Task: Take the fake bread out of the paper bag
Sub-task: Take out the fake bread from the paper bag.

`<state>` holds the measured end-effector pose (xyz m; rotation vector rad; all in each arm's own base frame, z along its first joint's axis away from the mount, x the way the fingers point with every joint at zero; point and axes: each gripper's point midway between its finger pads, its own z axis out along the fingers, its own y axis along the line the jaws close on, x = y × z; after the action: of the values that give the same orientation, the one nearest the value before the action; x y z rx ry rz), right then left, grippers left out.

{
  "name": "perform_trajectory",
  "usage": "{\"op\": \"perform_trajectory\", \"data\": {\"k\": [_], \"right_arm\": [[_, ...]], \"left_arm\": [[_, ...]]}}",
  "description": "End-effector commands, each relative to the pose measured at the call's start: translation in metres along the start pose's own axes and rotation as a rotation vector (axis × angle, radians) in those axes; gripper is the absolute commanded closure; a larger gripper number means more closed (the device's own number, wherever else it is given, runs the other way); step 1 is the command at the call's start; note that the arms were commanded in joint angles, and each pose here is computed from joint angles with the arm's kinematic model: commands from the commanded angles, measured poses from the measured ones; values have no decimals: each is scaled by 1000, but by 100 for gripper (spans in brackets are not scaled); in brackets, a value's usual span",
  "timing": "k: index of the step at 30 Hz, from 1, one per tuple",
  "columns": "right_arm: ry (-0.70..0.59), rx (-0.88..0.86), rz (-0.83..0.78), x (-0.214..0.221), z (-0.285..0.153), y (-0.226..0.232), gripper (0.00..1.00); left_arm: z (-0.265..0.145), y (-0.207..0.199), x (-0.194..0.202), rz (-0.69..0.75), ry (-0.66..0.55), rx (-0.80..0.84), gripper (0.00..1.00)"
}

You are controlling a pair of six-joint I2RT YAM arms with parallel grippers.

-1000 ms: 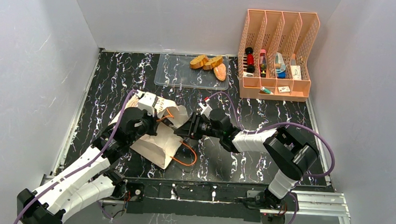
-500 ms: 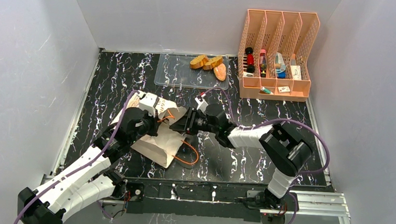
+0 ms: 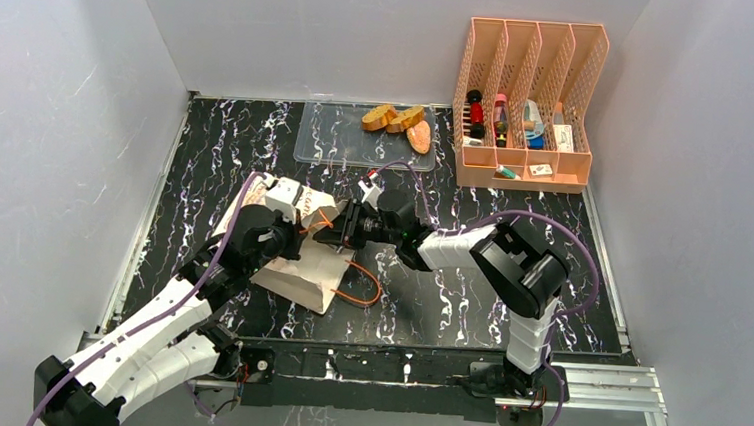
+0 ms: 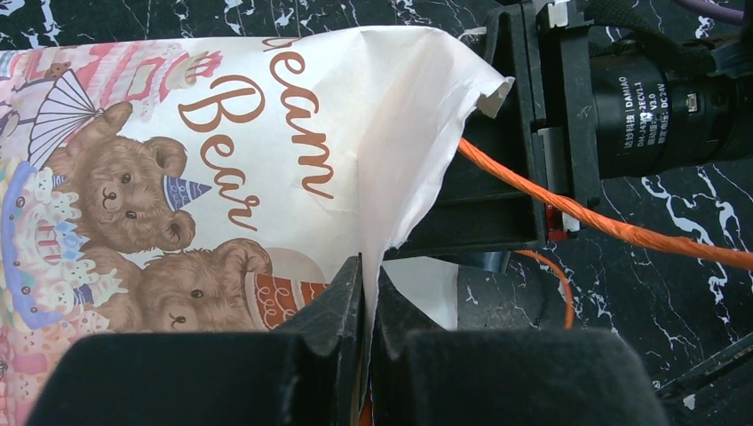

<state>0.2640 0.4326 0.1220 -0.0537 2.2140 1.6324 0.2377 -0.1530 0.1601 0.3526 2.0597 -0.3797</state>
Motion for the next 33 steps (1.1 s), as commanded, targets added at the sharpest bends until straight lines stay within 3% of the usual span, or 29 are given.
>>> {"op": "perform_trajectory", "data": {"k": [1, 12, 33], "right_arm": [[-48, -91, -68, -12, -4, 31, 100], [-65, -61, -66, 7, -46, 23, 100], [-92, -22, -119, 23, -102, 30, 100]], "left_arm": [[-4, -2, -11, -13, -48, 7, 100], [-12, 29, -21, -51, -97, -175, 100], [-14, 42, -26, -41, -96, -254, 100]]}}
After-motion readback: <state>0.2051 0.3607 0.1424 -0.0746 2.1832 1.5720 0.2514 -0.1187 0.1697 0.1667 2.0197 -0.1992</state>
